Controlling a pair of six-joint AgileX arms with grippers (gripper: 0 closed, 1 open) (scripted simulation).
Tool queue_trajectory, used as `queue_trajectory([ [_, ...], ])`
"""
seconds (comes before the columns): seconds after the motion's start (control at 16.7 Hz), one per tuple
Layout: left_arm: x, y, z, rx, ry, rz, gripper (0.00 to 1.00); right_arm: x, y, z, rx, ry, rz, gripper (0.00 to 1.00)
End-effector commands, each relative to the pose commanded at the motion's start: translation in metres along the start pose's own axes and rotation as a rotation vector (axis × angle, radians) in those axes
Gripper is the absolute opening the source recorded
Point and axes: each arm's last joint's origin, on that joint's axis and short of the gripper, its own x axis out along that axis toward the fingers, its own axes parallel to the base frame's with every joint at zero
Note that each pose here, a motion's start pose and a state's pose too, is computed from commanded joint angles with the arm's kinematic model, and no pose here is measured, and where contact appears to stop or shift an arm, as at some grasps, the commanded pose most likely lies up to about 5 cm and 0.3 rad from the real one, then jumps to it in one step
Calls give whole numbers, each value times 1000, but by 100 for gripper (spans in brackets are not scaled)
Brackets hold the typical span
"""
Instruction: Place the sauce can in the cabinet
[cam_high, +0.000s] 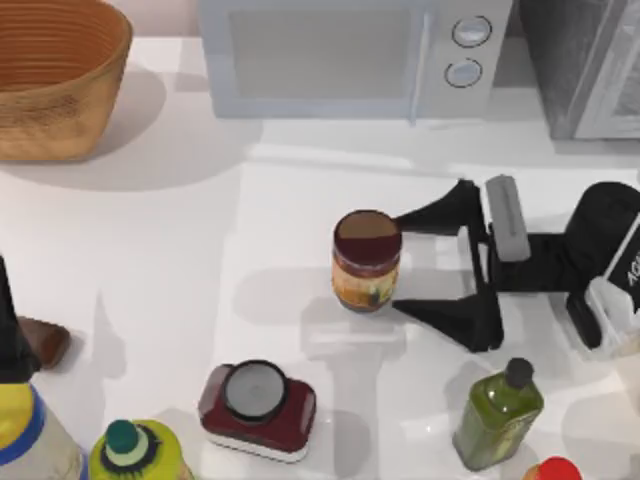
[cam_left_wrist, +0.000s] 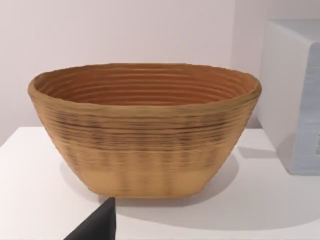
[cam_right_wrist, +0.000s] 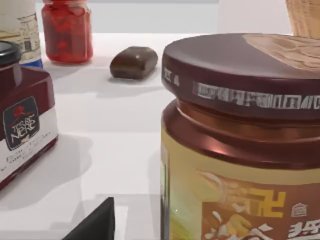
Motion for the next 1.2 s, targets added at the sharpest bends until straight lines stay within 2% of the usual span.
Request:
queue_trajectory([
  [0.42, 0, 0, 0, 0, 0, 0, 100, 4, -2, 2, -1, -1, 1, 100],
  [0.96, 0, 0, 0, 0, 0, 0, 100, 56, -2, 1, 0, 0, 0, 100],
  [1.2, 0, 0, 0, 0, 0, 0, 100, 60, 0, 0, 0, 0, 0, 100],
])
